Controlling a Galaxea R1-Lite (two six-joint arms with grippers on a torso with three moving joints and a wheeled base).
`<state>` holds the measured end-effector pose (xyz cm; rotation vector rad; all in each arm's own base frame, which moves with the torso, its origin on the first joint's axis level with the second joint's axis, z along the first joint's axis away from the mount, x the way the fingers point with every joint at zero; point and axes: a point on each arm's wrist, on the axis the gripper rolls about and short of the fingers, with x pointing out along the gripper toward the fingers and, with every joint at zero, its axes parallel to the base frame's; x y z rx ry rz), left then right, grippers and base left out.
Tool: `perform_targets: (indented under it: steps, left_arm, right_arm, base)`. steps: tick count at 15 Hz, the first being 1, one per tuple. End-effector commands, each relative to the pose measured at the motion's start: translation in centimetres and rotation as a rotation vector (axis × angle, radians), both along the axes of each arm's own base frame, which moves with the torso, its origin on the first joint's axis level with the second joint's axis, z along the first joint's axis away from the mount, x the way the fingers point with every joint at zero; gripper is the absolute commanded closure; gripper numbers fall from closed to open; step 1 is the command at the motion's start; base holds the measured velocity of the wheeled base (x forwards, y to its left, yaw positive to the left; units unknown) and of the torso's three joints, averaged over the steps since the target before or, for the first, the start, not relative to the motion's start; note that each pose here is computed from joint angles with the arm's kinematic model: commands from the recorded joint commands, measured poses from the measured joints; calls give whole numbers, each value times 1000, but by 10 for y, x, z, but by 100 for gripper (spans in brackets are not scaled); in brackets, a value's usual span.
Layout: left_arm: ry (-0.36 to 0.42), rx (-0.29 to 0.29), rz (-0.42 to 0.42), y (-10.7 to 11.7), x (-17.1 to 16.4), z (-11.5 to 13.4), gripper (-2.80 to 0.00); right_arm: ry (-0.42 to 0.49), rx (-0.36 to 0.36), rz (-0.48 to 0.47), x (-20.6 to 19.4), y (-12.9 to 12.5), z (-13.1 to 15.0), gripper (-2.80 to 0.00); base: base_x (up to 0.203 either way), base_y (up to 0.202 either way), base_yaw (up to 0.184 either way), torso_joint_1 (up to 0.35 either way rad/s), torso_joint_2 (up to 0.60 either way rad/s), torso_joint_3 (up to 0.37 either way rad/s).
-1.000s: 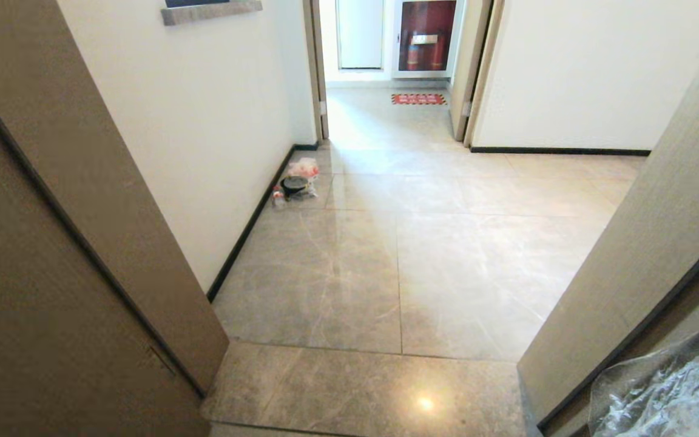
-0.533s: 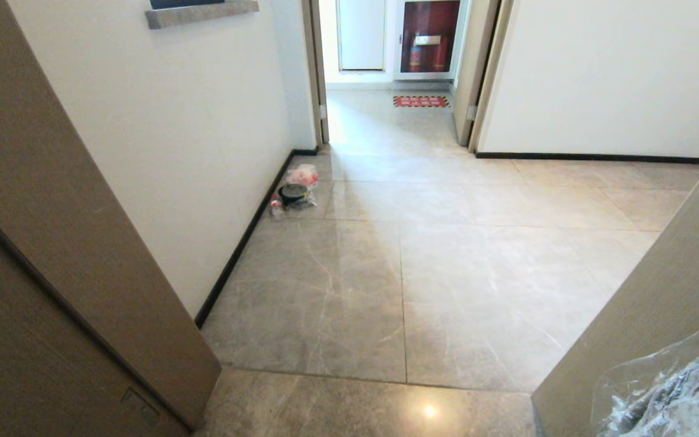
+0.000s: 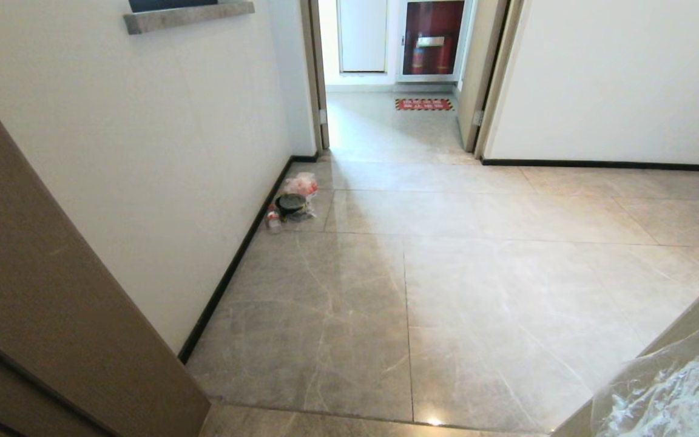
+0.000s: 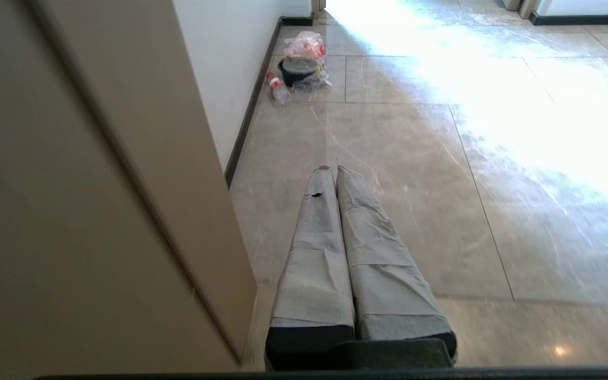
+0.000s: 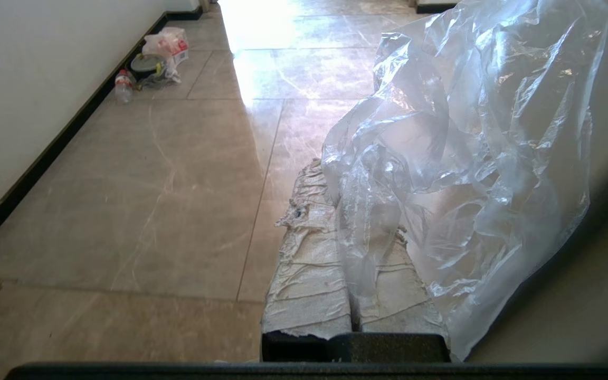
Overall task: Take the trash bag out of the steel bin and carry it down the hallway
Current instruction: Put the trash bag at the door
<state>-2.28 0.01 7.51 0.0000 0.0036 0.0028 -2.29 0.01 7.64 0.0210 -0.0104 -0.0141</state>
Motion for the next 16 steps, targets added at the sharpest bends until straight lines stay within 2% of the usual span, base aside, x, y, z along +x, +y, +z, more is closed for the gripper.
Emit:
perform_targets:
  steps: [1,16]
  left_arm:
    - [1,-2,0,0,0,0,0]
    - [0,-2,0,0,0,0,0]
  right_arm:
    - [3,0,0,0,0,0,0]
    - [3,0,0,0,0,0,0]
  base:
    - [194,0,3,2,6,-2]
    - [191,0,1,2,3,2]
